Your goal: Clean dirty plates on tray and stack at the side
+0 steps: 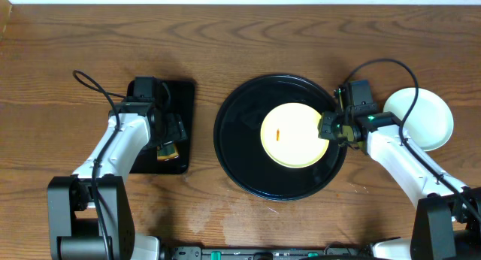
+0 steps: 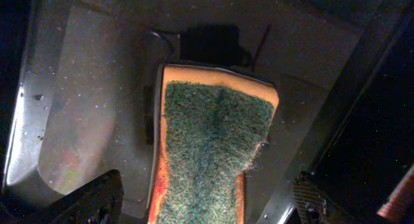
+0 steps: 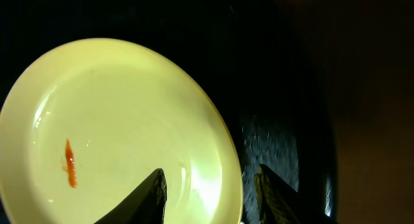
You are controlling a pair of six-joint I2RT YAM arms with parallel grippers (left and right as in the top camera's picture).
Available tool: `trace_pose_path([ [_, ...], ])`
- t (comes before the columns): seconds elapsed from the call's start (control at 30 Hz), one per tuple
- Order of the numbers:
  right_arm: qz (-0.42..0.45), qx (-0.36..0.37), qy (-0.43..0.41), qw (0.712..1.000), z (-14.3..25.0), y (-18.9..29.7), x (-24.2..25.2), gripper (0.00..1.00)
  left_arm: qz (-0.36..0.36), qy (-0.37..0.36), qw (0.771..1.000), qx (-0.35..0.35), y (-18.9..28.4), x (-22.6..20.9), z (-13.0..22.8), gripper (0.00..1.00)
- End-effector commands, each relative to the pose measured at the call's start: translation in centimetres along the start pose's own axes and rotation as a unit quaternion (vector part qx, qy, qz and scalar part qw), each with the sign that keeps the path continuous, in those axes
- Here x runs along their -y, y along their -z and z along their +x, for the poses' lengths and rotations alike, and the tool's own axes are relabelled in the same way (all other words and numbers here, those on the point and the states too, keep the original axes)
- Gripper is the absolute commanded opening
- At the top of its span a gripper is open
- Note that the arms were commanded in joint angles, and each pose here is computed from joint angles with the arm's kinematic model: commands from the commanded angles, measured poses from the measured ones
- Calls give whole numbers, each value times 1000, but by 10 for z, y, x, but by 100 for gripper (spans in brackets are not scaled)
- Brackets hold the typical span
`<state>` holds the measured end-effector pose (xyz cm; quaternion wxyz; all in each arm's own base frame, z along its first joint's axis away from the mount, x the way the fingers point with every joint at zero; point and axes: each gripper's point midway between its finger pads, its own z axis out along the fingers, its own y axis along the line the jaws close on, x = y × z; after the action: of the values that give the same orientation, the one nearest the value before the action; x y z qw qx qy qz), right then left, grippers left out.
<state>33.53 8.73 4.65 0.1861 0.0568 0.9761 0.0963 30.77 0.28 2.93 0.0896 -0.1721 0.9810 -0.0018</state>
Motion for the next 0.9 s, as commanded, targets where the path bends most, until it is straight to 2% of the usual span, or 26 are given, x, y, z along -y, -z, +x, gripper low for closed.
trace_pose_path([
  [0.0, 11, 1, 120, 993, 0, -4, 3, 42, -28, -37, 999, -8, 2, -12, 4, 85],
  [0.13, 14, -22, 142, 989, 8, -20, 7, 42, -43, -54, 997, -18, 2, -18, 9, 85],
  [0.23, -22, -51, 157, 986, 21, -37, -2, 35, -43, -54, 997, -18, 2, -18, 9, 85],
  [0.37, -38, -74, 147, 986, 31, -46, -4, 21, -43, -54, 997, -18, 2, -18, 9, 85],
  [0.43, -37, -74, 132, 988, 31, -47, -4, 4, -43, -54, 997, -18, 2, -18, 9, 85],
  [0.47, -36, -72, 128, 988, 30, -47, -5, 1, -42, -52, 998, -17, 2, -17, 9, 85],
  [0.53, -35, -72, 111, 991, 30, -47, -5, 1, -14, -25, 1000, -6, 1, -7, 3, 85],
  [0.6, -34, -75, 99, 992, 31, -47, -4, 1, 39, 17, 999, -24, 2, 12, 9, 85],
  [0.77, -29, -85, 92, 992, 35, -46, -2, 1, 132, 43, 987, -78, 9, 43, 28, 85],
  [0.87, -28, -87, 92, 992, 37, -46, -2, 1, 98, 40, 993, -53, 5, 32, 18, 85],
])
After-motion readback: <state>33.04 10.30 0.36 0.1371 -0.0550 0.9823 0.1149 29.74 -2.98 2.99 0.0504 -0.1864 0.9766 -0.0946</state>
